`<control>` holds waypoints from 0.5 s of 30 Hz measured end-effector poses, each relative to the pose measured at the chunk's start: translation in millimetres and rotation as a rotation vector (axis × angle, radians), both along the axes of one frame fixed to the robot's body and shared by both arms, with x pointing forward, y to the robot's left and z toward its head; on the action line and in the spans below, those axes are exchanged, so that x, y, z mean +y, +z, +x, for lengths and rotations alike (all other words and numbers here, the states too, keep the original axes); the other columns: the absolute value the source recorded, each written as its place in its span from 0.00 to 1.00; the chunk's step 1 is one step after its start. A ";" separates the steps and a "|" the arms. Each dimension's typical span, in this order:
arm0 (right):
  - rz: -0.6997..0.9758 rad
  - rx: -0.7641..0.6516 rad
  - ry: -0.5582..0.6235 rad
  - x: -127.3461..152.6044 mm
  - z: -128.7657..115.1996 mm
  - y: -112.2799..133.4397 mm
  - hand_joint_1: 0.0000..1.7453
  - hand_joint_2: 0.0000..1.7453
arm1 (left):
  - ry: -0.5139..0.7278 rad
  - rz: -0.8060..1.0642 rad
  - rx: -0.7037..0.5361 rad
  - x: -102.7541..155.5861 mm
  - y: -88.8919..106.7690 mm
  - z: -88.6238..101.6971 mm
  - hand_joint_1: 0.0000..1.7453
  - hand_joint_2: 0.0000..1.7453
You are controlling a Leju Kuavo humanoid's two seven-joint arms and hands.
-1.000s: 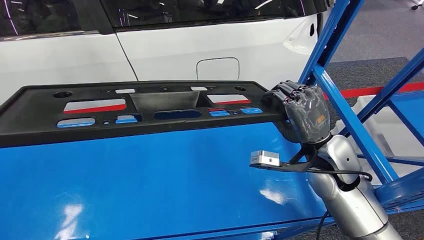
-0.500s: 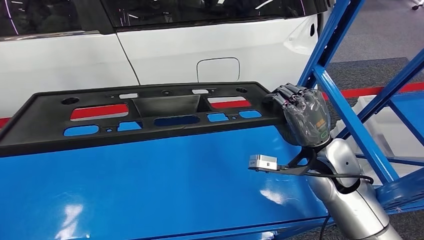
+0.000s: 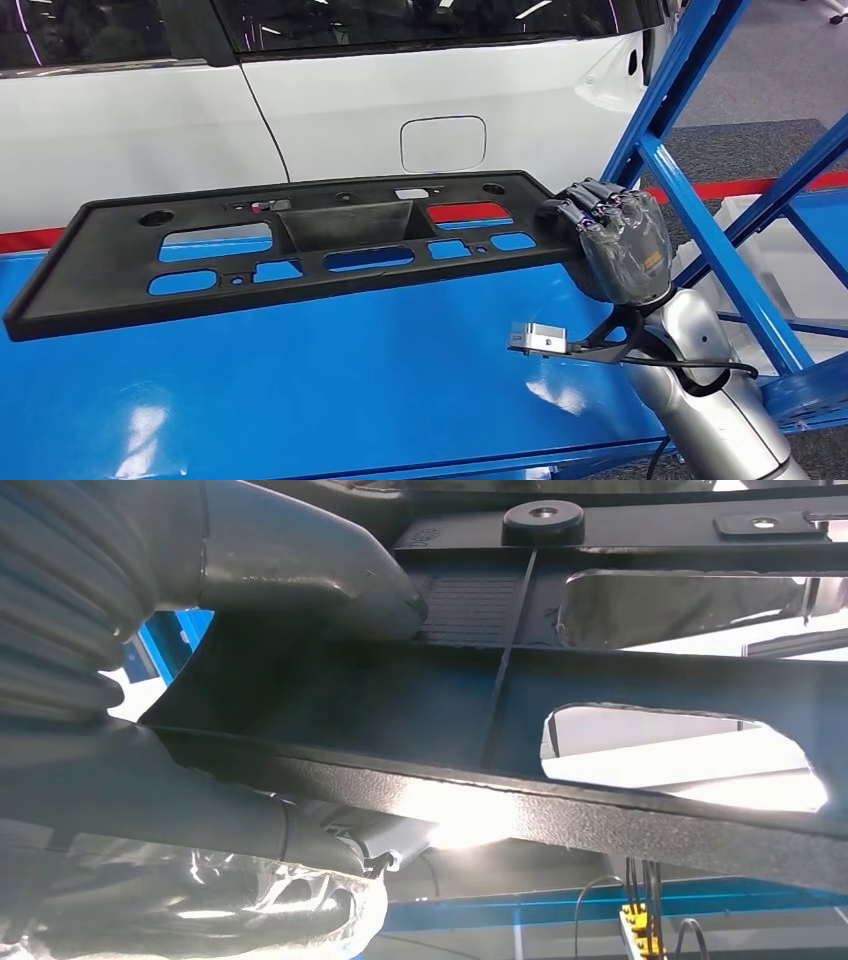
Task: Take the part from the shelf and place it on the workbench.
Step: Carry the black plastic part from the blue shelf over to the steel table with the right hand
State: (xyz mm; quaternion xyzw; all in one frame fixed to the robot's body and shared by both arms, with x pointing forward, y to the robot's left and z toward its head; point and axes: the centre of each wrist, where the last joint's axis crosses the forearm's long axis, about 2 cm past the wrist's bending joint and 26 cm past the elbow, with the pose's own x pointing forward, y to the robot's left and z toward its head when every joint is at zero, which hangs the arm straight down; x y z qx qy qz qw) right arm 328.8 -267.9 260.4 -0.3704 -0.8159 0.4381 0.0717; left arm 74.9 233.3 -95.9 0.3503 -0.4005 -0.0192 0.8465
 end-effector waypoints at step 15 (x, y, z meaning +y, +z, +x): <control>0.004 0.012 0.004 -3.7 -0.2 -1.2 1.00 1.00 | 0.055 -0.042 0.037 -2.8 -0.8 -1.3 0.00 0.00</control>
